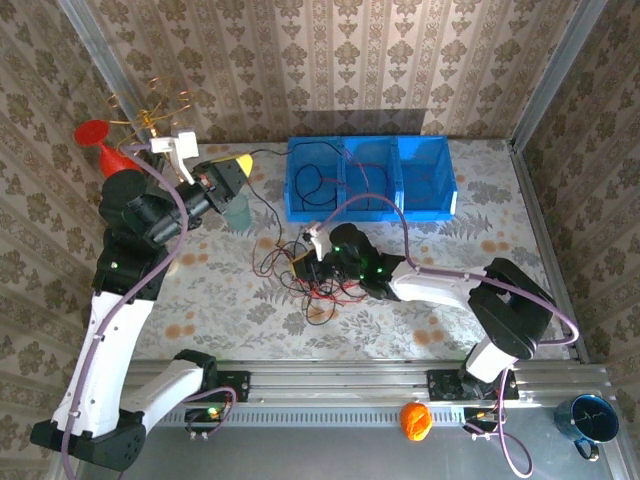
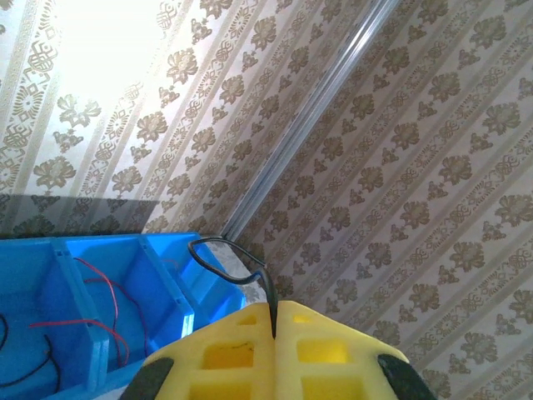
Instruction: Untangle the cables
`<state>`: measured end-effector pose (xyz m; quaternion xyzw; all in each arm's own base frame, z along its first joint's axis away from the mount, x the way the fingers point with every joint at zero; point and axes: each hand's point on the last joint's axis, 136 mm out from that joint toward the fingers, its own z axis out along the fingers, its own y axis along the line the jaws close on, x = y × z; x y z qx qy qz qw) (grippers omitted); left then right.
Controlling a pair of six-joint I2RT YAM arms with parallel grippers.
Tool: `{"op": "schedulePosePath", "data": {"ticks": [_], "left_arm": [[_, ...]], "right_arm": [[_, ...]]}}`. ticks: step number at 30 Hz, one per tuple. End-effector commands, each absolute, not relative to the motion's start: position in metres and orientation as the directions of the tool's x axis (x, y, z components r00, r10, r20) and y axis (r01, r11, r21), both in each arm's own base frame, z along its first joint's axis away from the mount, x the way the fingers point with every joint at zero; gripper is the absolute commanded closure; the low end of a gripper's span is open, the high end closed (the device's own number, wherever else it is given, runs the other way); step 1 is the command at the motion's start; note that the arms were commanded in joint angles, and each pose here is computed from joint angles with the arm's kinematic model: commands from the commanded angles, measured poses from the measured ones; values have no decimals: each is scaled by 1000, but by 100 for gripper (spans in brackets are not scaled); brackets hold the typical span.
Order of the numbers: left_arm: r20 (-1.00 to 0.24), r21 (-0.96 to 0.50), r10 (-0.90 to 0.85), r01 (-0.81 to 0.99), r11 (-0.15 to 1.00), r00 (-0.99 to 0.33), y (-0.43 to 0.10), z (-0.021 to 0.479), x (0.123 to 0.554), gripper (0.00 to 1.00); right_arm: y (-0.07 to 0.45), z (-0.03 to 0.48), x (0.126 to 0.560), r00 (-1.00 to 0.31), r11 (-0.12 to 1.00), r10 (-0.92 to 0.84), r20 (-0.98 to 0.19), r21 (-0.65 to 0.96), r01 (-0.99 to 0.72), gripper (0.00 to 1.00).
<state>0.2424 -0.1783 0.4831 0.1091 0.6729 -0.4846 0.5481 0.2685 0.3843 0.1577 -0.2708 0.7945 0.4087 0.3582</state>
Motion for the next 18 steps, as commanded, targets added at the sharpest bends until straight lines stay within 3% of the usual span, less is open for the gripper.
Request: {"op": "schedulePosePath", "data": {"ticks": [1,11,18], "left_arm": [[-863,-500,-378,662,558,-334,-167,479,240,100],[-876,-481,-394,548,684,-278,-127,465,248,100],[-874,-484,-407,547,683,-264,-121,476,252,100]], "right_arm": [[363,171,267,-577,544,-85,-813,447,-710,100],[248,138,282,-669,706,47,-742,498,-503,100],[188,121,288,-685,813,102,-721,457,-360,94]]}}
